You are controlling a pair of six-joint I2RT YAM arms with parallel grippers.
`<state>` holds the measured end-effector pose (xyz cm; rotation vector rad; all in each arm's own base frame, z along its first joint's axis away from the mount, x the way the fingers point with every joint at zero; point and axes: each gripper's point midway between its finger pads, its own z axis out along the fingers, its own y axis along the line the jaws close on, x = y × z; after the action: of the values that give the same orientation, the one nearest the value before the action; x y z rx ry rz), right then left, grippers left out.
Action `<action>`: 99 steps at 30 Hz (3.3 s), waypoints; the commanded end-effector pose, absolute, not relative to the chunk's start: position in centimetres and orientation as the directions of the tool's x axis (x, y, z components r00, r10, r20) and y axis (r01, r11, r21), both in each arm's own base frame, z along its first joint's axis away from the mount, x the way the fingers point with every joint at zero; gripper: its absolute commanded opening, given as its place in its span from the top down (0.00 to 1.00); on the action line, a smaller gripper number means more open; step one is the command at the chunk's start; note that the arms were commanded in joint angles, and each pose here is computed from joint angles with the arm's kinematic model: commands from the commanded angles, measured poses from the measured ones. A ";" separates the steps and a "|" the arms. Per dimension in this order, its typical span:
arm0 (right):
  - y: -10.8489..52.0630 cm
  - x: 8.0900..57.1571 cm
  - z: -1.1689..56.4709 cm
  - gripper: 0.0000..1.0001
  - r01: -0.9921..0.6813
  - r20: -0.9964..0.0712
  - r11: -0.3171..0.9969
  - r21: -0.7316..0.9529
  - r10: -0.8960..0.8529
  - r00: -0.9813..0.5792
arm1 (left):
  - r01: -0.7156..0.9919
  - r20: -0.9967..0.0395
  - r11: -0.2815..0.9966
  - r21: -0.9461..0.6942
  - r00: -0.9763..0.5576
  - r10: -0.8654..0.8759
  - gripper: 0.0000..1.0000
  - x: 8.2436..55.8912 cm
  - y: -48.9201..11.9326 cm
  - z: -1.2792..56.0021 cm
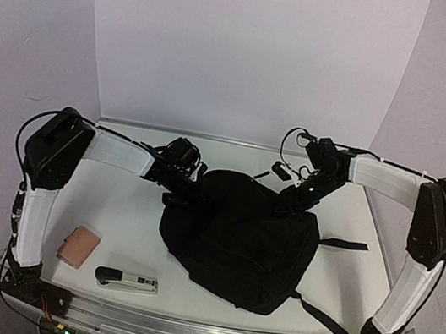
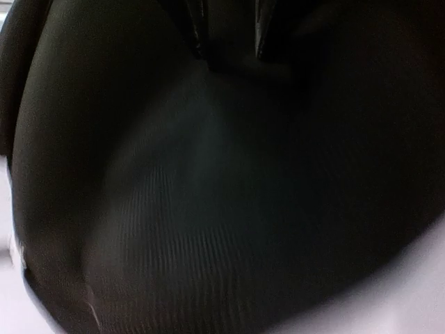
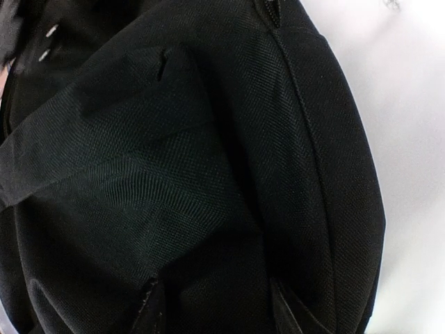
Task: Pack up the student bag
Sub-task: Adjust the student bag at the center of the board, then unzip the student bag at the center of the board.
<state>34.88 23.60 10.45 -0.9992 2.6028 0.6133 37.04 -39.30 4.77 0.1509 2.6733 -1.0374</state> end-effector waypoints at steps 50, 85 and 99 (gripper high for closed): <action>36.0 21.6 11.8 0.61 -0.880 -0.388 0.379 0.287 -0.793 -0.469 | 0.476 -0.470 0.284 -0.832 -0.878 0.093 1.00 22.2 -42.2 15.5; 23.2 35.7 14.9 1.00 -0.729 -0.443 0.683 -0.040 -0.666 -0.599 | 0.384 -0.444 0.496 -0.779 -0.896 -0.004 1.00 25.9 -37.2 12.6; 16.4 43.9 14.7 1.00 -0.569 -0.445 0.815 -0.111 -0.553 -0.704 | 0.368 -0.440 0.512 -0.776 -0.898 -0.022 1.00 27.3 -37.0 12.2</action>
<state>39.18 22.60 14.49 -1.0111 2.4837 0.3113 26.06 -38.25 13.21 0.3406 2.3145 -1.4188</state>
